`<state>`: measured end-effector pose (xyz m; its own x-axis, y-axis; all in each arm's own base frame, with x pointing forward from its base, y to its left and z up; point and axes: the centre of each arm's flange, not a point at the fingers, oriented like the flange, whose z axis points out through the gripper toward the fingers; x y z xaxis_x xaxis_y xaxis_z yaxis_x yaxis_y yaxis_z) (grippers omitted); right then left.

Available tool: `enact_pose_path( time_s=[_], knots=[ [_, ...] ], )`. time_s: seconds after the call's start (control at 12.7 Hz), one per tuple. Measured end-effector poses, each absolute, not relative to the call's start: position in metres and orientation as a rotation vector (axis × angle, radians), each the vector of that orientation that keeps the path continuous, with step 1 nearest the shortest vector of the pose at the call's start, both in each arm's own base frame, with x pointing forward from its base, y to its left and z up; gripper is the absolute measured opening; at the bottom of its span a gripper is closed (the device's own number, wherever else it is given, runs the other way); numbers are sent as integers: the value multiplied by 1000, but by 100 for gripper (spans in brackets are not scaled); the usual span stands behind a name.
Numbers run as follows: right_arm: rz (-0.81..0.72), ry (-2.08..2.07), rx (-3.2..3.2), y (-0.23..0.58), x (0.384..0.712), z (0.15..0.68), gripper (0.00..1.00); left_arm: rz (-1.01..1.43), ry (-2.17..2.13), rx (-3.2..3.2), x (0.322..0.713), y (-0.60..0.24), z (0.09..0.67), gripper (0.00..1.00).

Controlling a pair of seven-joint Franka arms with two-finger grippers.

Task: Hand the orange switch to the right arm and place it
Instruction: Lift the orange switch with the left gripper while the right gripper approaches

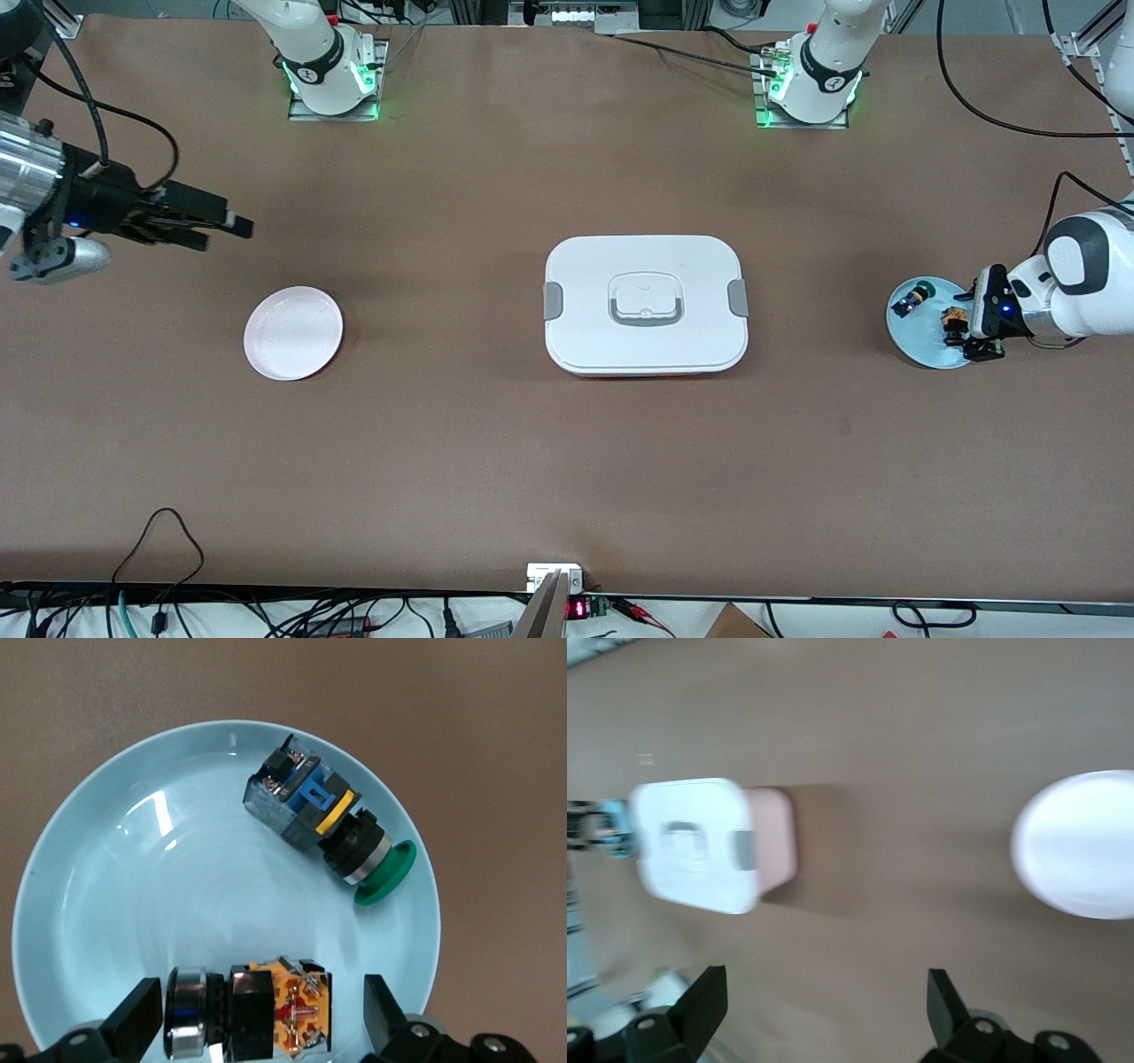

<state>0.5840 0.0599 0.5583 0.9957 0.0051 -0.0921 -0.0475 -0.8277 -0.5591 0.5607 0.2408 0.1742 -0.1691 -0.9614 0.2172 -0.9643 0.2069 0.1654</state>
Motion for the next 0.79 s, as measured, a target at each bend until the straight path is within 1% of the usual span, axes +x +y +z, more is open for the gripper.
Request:
enact_pose_path(
  time_s=[0.08,0.24,0.32,0.39,0.55,0.79],
  knots=[
    [143,45,-2466,69,589,550,100,19,-2213,1822,561,241,172,97],
    [194,92,-2301,86,603,527,100,28,-2218,1824,561,241,169,87],
    [206,116,-2215,92,608,522,100,30,-2223,1821,562,241,169,86],
    [220,138,-2121,101,614,516,100,36,-2237,1814,563,241,171,76],
    [245,148,-2016,122,618,510,100,47,-2245,1815,565,242,172,76],
    [315,156,-1864,167,617,495,100,183,-2170,1878,578,236,191,76]
  ],
)
